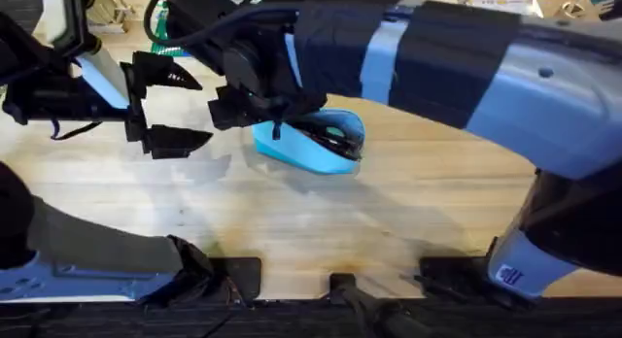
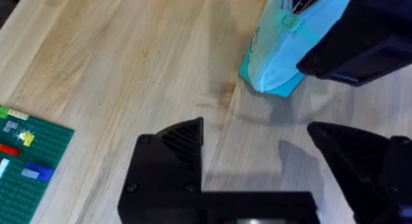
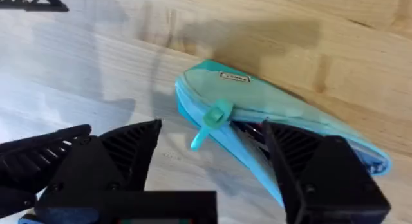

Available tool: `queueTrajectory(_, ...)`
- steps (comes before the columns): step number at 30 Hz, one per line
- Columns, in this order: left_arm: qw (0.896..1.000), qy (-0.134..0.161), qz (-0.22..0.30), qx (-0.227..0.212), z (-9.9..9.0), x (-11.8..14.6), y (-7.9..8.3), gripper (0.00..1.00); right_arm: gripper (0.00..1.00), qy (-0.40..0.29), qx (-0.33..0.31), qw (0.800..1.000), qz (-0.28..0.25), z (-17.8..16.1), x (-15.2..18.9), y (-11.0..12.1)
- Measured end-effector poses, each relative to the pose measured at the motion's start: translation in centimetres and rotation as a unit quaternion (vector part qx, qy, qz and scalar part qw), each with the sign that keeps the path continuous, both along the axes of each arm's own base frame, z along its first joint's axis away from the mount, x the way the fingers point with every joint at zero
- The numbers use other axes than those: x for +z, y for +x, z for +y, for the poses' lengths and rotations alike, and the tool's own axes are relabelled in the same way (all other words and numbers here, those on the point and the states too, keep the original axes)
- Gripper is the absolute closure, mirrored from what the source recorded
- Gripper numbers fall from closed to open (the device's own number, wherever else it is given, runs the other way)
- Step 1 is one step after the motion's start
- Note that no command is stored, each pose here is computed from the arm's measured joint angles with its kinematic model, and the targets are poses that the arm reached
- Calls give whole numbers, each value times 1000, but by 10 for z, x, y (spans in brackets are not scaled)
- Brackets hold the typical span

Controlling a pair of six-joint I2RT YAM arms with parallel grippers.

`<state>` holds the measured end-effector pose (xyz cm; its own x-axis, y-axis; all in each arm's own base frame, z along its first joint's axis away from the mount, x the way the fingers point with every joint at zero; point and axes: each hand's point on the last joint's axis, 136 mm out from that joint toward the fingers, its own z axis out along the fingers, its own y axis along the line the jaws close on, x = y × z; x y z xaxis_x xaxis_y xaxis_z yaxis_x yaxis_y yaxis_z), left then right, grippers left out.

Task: Unzip the bag, pick up the pens from the table one at a time and place them inside, then zip the bag closed.

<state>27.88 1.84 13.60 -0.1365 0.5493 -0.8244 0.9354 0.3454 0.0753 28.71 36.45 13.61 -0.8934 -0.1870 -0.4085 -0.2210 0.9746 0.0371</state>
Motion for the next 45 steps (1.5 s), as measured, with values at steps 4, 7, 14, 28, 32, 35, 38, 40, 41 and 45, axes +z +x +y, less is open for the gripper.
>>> queueTrajectory(4,1000,0,0,0,0,0,0,8,50,0,5,1000,0,3,0,-4)
queueTrajectory(7,1000,0,0,0,0,0,0,8,55,1,6,1000,0,4,0,-4)
queueTrajectory(14,1000,0,0,0,0,0,0,8,65,1,6,1000,-1,4,0,-4)
queueTrajectory(28,1000,0,0,0,0,0,0,8,466,2,6,1000,-2,5,-1,-4)
queueTrajectory(32,1000,0,0,0,0,0,0,7,540,2,6,1000,-2,5,-1,-4)
queueTrajectory(35,1000,0,0,0,0,0,0,7,544,3,7,1000,-2,5,0,-3)
queueTrajectory(38,1000,0,0,0,0,0,0,7,559,3,7,1000,-2,6,0,-3)
queueTrajectory(40,1000,0,0,0,0,0,0,7,566,4,7,1000,-3,6,0,-3)
queueTrajectory(41,1000,0,0,0,0,0,0,7,569,4,9,1000,-4,6,0,-3)
queueTrajectory(45,1000,0,0,0,0,0,0,8,576,0,13,1000,-5,7,-2,-1)
